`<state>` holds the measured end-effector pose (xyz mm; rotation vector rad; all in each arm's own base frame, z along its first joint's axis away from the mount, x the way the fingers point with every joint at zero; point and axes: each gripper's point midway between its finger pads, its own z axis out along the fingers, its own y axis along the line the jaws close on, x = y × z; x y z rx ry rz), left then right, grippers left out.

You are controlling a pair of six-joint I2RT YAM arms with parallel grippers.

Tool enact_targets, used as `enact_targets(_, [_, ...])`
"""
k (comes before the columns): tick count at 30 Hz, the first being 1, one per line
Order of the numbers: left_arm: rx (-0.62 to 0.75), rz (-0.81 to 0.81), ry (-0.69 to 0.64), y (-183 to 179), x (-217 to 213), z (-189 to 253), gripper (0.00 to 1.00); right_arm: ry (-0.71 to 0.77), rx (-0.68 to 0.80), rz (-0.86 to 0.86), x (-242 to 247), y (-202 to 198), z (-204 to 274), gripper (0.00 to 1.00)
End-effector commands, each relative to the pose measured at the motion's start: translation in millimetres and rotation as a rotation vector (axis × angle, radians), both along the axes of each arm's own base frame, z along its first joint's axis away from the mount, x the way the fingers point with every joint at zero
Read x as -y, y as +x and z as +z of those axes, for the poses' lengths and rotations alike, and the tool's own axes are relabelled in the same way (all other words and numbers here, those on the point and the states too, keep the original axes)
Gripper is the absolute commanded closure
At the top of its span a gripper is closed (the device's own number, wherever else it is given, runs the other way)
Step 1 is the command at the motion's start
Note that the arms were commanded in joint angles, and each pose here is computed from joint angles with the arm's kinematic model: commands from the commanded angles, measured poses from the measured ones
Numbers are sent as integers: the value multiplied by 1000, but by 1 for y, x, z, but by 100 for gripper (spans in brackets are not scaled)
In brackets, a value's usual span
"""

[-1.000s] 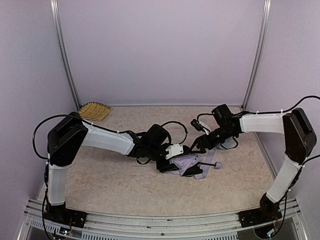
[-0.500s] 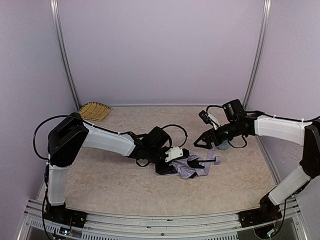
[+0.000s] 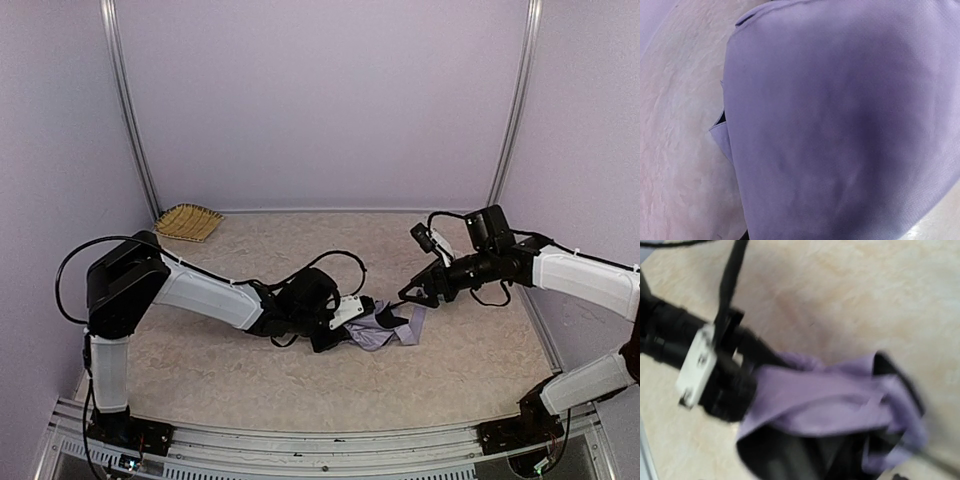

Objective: Put away the umbrella

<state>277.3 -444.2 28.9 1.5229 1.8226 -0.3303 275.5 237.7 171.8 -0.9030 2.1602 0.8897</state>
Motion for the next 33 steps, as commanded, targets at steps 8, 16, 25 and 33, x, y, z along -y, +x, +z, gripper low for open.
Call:
enact_targets(8, [459, 356, -8, 61, -64, 84, 100, 204, 146, 171, -25, -21, 6, 22])
enact_targets(16, [669, 404, -61, 66, -85, 172, 100, 195, 307, 213, -31, -5, 18, 18])
enact_targets(25, [743, 377, -111, 55, -86, 238, 100, 178, 411, 185, -42, 14, 31, 18])
enact_targets(33, [765, 324, -187, 39, -81, 279, 100, 207, 464, 232, -51, 12, 35, 12])
